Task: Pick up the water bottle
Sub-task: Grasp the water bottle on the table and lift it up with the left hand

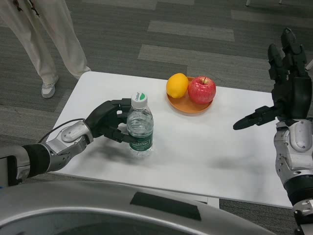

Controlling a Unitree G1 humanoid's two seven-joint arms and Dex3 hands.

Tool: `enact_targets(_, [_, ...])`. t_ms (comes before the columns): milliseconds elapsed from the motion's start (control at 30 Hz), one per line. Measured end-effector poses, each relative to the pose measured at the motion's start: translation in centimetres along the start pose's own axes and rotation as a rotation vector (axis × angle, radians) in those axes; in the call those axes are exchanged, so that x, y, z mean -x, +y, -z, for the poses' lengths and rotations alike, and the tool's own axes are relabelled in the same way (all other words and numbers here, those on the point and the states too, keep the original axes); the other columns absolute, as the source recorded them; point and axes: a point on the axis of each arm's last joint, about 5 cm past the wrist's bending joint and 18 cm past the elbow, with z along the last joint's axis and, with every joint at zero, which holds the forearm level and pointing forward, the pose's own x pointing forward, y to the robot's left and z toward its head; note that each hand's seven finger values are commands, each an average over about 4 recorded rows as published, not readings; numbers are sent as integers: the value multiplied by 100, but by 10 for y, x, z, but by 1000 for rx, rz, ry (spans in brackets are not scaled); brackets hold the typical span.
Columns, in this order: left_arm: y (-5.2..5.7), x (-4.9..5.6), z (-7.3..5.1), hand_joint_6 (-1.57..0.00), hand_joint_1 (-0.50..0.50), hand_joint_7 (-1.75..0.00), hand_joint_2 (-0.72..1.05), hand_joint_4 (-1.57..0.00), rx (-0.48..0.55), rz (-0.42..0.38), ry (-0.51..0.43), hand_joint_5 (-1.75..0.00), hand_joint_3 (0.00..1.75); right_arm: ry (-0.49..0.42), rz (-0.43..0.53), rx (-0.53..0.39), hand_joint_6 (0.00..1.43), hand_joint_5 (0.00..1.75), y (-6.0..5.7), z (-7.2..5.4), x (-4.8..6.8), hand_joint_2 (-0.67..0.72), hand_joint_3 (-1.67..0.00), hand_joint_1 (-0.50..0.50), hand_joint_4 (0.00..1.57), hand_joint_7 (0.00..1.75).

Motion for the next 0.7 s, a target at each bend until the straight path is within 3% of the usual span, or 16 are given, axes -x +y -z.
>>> enact_targets(400, [8,4,-6,-122,-50,-140,105,-157,-17,-89,-66,-175,35,-3,2,-1,0,0,0,0,0,28,0,-50,0,7])
enact_targets(567, [13,2,-16,-123,-50,-140,105,-157,-5,-148,-138,-175,35,-4,4,-1,0,0,0,0,0,28,0,-50,0,7])
enact_targets(700, [14,-2,-27,-123,-50,-140,105,-157,49,-167,-138,-175,35,-3,6,0,0,0,-1,0,0,28,0,-50,0,7])
